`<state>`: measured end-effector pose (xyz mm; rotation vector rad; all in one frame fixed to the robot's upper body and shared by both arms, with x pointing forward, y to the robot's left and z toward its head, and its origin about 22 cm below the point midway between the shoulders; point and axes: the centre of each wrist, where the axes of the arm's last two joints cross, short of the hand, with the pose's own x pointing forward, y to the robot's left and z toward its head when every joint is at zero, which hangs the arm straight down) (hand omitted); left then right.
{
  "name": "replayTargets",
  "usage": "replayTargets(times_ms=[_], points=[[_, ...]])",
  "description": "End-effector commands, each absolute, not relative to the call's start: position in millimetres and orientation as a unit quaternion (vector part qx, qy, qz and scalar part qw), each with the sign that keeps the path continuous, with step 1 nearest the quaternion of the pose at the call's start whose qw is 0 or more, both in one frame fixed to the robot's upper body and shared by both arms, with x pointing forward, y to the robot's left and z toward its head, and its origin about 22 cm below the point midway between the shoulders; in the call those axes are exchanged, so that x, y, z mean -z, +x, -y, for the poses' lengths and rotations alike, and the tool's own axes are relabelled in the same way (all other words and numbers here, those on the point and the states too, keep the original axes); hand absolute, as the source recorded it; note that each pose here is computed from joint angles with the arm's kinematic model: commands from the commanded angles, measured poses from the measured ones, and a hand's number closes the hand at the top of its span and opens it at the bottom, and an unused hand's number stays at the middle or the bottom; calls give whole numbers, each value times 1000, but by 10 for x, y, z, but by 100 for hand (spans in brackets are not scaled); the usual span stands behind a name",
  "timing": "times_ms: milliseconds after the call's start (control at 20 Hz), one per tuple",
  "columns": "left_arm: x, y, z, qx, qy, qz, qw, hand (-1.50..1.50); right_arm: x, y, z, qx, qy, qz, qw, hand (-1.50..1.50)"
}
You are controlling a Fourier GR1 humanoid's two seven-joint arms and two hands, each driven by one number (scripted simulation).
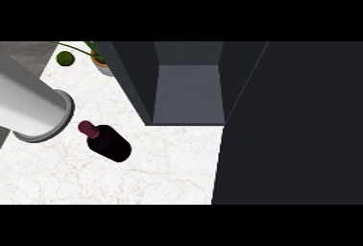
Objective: Pick up the wine, place it into the cabinet and close the cabinet
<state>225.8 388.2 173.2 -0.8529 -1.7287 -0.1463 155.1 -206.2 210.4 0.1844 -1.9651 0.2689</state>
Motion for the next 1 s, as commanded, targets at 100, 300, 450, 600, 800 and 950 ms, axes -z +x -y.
replayTargets(times_ms=[100,300,450,600,800,950], points=[[-1689,2199,-3945,66,-356,733,577,-150,-2431,1256,2129,-108,89,835,531,-150],[-1774,2333,-3765,70,-343,730,587,-150,-2471,1354,2135,-111,81,833,536,-150],[-1810,2334,-3893,68,-341,727,592,-150,-2516,1315,2030,-93,92,835,534,-150],[-1644,2399,-3803,65,-339,721,601,-150,-2532,1264,2120,-102,85,834,535,-150],[-1669,2591,-3731,41,-334,723,604,-150,-2606,1308,2067,-95,81,832,540,-150],[-1333,2635,-3702,43,-321,722,611,-150,-2656,1383,2072,-114,84,837,529,-150]])
